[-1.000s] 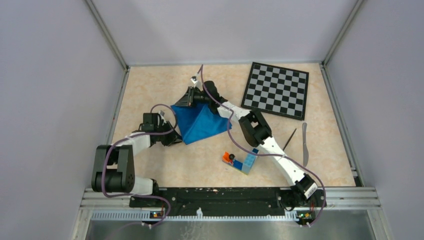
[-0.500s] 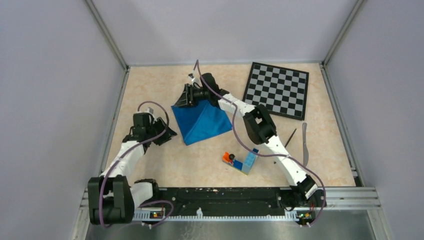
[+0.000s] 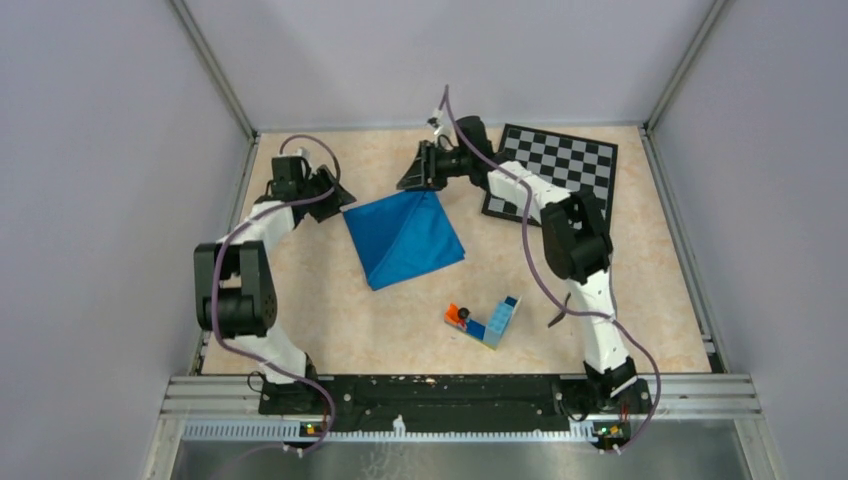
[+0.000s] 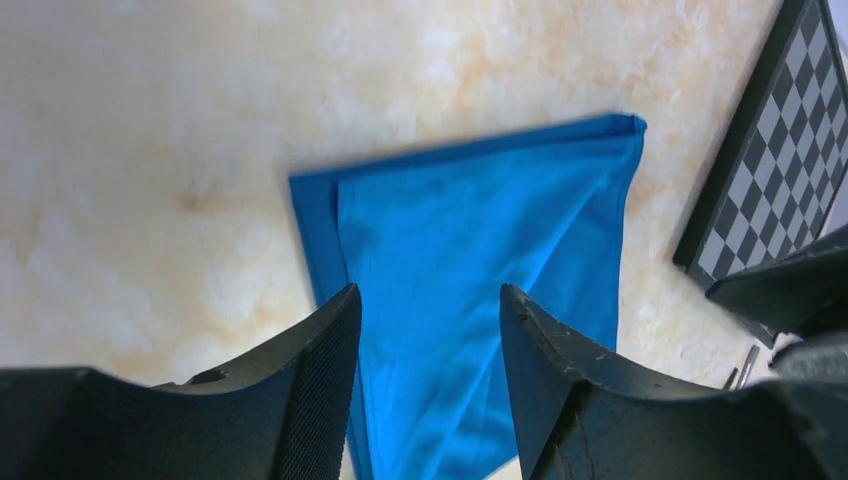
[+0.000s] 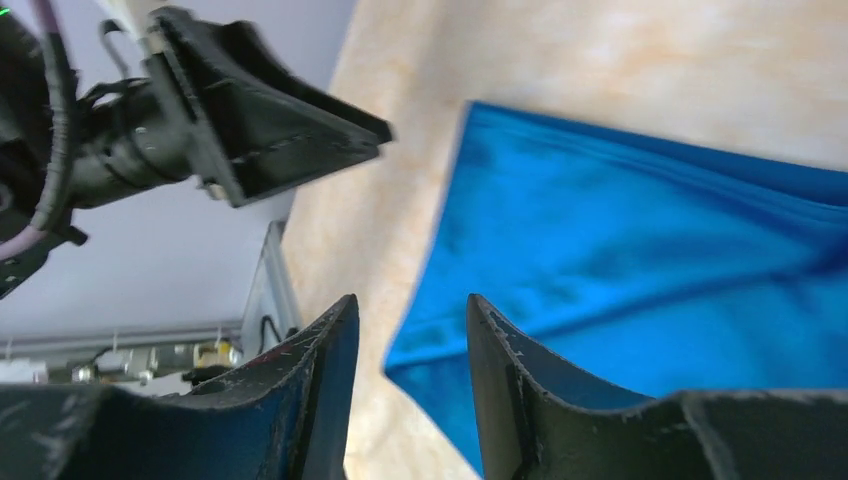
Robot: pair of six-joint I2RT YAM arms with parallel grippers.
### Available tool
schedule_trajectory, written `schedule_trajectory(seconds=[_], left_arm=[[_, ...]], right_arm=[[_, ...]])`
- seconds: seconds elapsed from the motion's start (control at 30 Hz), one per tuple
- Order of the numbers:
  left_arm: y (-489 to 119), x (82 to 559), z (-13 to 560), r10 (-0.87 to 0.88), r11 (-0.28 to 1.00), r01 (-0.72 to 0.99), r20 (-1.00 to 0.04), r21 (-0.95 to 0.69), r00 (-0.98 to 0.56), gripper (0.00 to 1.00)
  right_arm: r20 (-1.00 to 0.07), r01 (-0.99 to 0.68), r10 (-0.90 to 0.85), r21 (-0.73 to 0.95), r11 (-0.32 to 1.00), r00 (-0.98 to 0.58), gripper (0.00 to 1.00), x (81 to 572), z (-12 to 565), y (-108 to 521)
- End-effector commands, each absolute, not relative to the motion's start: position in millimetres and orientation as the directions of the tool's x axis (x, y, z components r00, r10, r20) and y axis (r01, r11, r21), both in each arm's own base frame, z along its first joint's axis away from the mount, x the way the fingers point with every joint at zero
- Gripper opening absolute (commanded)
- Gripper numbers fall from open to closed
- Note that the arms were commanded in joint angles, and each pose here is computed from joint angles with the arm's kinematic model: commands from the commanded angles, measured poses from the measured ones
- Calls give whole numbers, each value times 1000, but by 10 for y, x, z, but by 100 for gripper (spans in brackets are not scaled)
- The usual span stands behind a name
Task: Fold the napkin into a case and place the utensils inside
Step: Smooth out the top corner of the smaller rectangle-folded napkin at the center of the board.
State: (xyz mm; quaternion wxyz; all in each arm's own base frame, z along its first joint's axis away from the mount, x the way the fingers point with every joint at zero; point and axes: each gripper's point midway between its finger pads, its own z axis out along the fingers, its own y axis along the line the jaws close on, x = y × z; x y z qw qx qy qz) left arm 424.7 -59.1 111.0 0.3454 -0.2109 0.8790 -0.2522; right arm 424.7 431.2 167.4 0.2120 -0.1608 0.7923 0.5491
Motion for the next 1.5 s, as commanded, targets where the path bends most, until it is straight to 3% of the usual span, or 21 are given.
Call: schedule_trajectory(seconds=[0.0, 0.33, 0.77, 1.13, 1.47], left_arm=[[-568, 4586, 1053, -487, 812, -139, -529, -566, -694, 57], [-518, 4854, 682, -442, 842, -144, -513, -520, -736, 39], [-545, 4808, 450, -429, 853, -169, -476, -494, -768, 35], [-523, 4806, 625, -421, 862, -152, -517, -483, -745, 1], [-460, 4620, 717, -444, 864, -182, -539, -470, -716, 0]], right_arm=[[-495, -439, 46, 806, 397, -868, 44, 4694, 1362, 3843], [-476, -421, 58, 824, 378, -878, 39, 4751, 1170, 3746], [-456, -404, 70, 841, 361, -887, 36, 4673, 1092, 3730], [-457, -408, 64, 841, 354, -887, 34, 4599, 1120, 3740], [-471, -442, -1, 827, 349, -882, 36, 4190, 1129, 4046]])
